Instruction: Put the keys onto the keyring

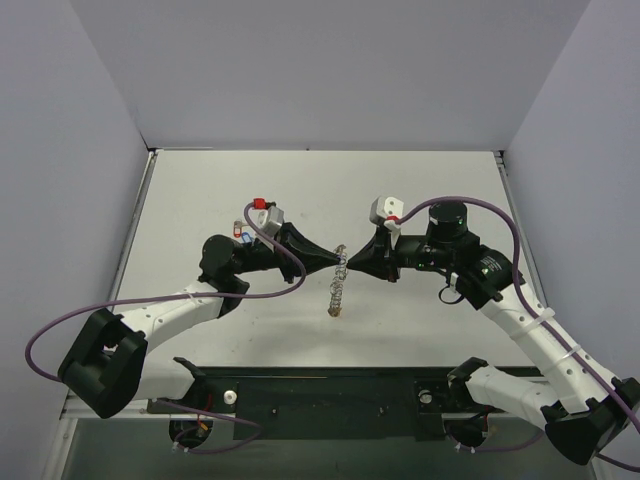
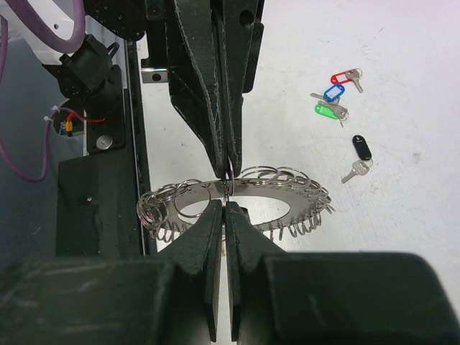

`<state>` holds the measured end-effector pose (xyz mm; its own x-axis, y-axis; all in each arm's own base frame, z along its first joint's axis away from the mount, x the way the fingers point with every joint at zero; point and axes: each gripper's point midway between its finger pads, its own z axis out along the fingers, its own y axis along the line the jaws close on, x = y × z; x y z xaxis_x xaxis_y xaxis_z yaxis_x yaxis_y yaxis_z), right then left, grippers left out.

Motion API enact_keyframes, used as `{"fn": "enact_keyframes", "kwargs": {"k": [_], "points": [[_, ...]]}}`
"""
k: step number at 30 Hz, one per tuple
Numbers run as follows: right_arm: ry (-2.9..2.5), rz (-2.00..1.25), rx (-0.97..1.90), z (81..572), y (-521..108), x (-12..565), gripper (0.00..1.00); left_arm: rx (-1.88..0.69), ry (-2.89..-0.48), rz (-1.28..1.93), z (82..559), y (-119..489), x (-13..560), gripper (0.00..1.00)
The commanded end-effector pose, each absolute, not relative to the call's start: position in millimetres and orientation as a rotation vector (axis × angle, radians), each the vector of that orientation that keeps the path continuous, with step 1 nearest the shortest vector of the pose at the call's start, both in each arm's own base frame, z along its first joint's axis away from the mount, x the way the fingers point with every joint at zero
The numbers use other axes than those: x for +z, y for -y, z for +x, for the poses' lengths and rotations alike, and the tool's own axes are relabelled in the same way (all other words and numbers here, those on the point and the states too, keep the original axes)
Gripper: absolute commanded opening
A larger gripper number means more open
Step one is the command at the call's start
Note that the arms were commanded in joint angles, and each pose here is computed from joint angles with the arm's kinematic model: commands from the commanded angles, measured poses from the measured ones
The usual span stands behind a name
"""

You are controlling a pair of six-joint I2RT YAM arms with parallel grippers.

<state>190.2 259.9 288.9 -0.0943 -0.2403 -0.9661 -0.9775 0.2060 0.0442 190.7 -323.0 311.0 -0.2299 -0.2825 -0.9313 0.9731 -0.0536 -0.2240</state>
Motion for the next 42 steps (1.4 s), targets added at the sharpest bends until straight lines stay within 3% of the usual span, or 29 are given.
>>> {"fn": "enact_keyframes", "kwargs": {"k": [1, 18, 29, 33, 35, 42], "points": [[-1.479, -1.247, 0.983, 180.0, -259.8, 299.8, 0.00, -1.471, -1.020, 0.842, 196.9, 316.8, 346.8, 0.00], [-1.461, -1.161, 0.978, 194.0, -267.5, 305.0, 0.00, -1.563, -0.915, 0.603, 201.4, 300.9, 370.7, 0.00], [-1.431, -1.195, 0.966, 183.7, -264.3, 303.9, 0.00, -1.473, -0.881, 0.532, 199.0, 304.2, 369.3, 0.00], [-1.438, -1.227, 0.958, 173.7, -256.8, 300.1, 0.18, -1.463, -0.860, 0.507, 195.4, 301.7, 370.7, 0.00], [-1.438, -1.223, 0.963, 170.3, -252.9, 303.9, 0.34, -1.455, -0.854, 0.512, 192.6, 302.7, 369.8, 0.00], [-1.501, -1.058, 1.108, 169.9, -242.8, 345.0, 0.60, -1.483, -0.782, 0.585, 174.6, 303.4, 367.1, 0.00]]}}
